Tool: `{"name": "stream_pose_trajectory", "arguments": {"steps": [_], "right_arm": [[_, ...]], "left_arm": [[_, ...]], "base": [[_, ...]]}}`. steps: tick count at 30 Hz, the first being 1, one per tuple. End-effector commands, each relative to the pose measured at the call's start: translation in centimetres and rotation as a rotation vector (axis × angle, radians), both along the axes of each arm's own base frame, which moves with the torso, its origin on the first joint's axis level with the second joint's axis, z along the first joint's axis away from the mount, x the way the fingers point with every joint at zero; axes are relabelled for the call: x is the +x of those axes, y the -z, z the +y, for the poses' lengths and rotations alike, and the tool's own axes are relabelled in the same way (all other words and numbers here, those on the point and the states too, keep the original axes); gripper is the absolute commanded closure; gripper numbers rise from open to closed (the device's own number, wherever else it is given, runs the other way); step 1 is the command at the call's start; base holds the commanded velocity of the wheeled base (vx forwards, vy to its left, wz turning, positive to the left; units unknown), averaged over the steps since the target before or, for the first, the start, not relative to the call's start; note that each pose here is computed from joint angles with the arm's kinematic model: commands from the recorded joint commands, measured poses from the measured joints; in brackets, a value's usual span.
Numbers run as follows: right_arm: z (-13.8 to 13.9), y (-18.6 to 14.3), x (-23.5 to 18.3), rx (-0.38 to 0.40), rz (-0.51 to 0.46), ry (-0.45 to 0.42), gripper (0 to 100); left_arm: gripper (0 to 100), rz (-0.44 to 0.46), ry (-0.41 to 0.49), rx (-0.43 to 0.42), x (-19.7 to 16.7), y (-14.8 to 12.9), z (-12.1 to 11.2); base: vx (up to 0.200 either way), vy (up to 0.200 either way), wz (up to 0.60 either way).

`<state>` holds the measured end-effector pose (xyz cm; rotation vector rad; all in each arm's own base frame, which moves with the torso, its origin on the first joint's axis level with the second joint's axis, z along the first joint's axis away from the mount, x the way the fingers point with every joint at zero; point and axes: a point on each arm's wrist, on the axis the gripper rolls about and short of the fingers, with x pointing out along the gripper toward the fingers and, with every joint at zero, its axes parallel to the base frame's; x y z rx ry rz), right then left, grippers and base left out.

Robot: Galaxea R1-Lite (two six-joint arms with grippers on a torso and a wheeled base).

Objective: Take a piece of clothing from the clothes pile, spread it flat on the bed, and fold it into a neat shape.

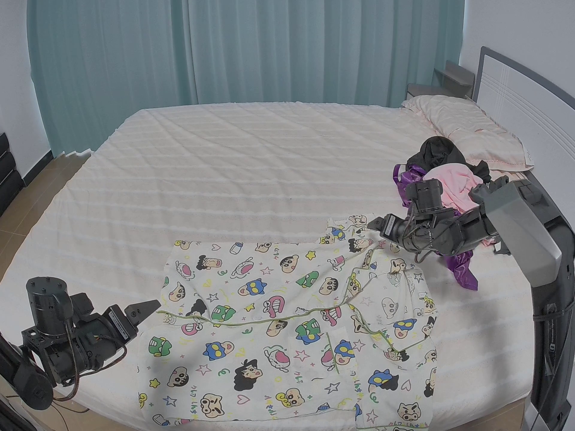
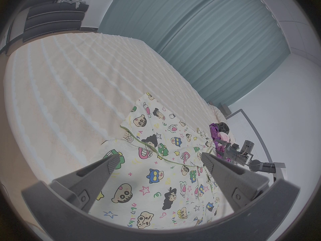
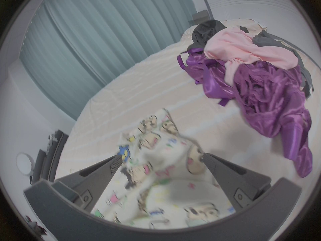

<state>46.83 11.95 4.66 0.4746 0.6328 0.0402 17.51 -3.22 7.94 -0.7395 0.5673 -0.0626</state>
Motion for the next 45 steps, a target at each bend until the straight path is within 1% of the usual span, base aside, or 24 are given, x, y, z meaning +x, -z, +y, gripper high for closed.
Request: {"name": "stream_pose_trajectory", "arguments": {"steps": [1,2,4,7,8,10,11,12,13,16,18,19,20,22,24,29,39,40,43,45], "right_arm": [[-3.6,-1.9,-3.3,-0.062,0.039,-0.047,0],[-5.0,-1.2,-4.1,-0.090,0.069,-0.062,0],[-6.5,-0.8,-4.9,-0.101,0.097,-0.063,0],[-8.5,-0.4,-6.5,-0.078,0.143,-0.099,0],[-9.6,-0.4,-7.2,-0.058,0.149,-0.140,0],[-11.2,-0.3,-8.2,-0.045,0.155,-0.194,0],[-11.3,-0.2,-8.3,-0.044,0.156,-0.199,0],[-12.3,0.2,-8.9,-0.052,0.164,-0.235,0],[-12.7,0.6,-9.2,-0.062,0.175,-0.245,0],[-13.0,1.3,-9.7,-0.069,0.196,-0.260,0],[-12.9,1.6,-10.0,-0.056,0.207,-0.276,0],[-12.8,1.8,-10.2,-0.029,0.212,-0.301,0],[-12.7,1.9,-10.4,0.023,0.213,-0.342,0],[-12.6,2.1,-10.5,0.063,0.211,-0.378,0],[-12.7,2.8,-10.3,0.086,0.224,-0.390,0],[-12.4,4.7,-10.1,0.094,0.270,-0.399,0],[-12.2,5.5,-9.6,0.102,0.281,-0.404,0],[-12.2,5.6,-9.6,0.103,0.284,-0.404,100],[-12.2,5.7,-9.7,0.108,0.289,-0.398,100],[-12.2,5.4,-9.7,0.129,0.294,-0.376,100]], "left_arm": [[0,0.005,0.000,0.001,0.0,0.1,0.0],[0,0.005,0.000,0.001,0.0,0.1,0.0],[0,0.005,0.000,0.001,0.0,0.1,0.0],[0,0.007,0.000,0.001,0.0,0.1,0.0],[0,0.007,-0.001,0.000,0.0,0.1,0.0],[0,0.007,0.000,-0.001,0.0,0.1,0.0],[0,0.007,0.000,-0.001,0.0,0.1,0.0],[0,0.007,0.000,-0.001,0.0,0.1,0.0],[0,0.008,0.000,-0.002,0.0,0.1,0.0],[0,0.008,0.000,-0.002,0.0,0.1,0.0],[0,0.008,0.000,-0.002,0.0,0.1,0.0],[0,0.008,0.000,-0.002,0.0,0.1,0.0],[0,0.008,0.001,-0.002,0.0,0.1,0.0],[0,0.008,0.000,-0.002,0.0,0.1,0.0],[0,0.008,0.001,-0.002,0.0,0.1,0.0],[0,0.008,0.001,-0.002,0.0,0.1,0.0],[0,0.013,0.002,-0.003,0.1,0.2,0.0],[0,0.013,0.001,-0.003,0.1,0.2,0.0],[0,0.013,0.002,-0.003,0.1,0.2,0.0],[0,0.016,0.005,-0.003,0.0,0.3,-0.1]], "base": [[0.000,0.000,0.00],[0.000,0.000,0.00],[0.000,0.000,0.00],[0.000,0.000,0.00],[0.000,0.000,0.00],[0.000,0.000,0.00],[0.000,0.000,0.00],[0.000,0.000,0.00],[0.000,0.000,0.00],[0.000,0.000,0.00],[0.000,0.000,0.00],[0.000,0.000,0.00],[0.000,0.000,0.00],[0.000,0.000,0.00],[0.000,0.000,0.00],[0.000,0.000,0.00],[0.000,0.000,0.00],[0.000,0.000,0.00],[0.000,0.000,0.00],[0.000,0.000,0.00]]}}
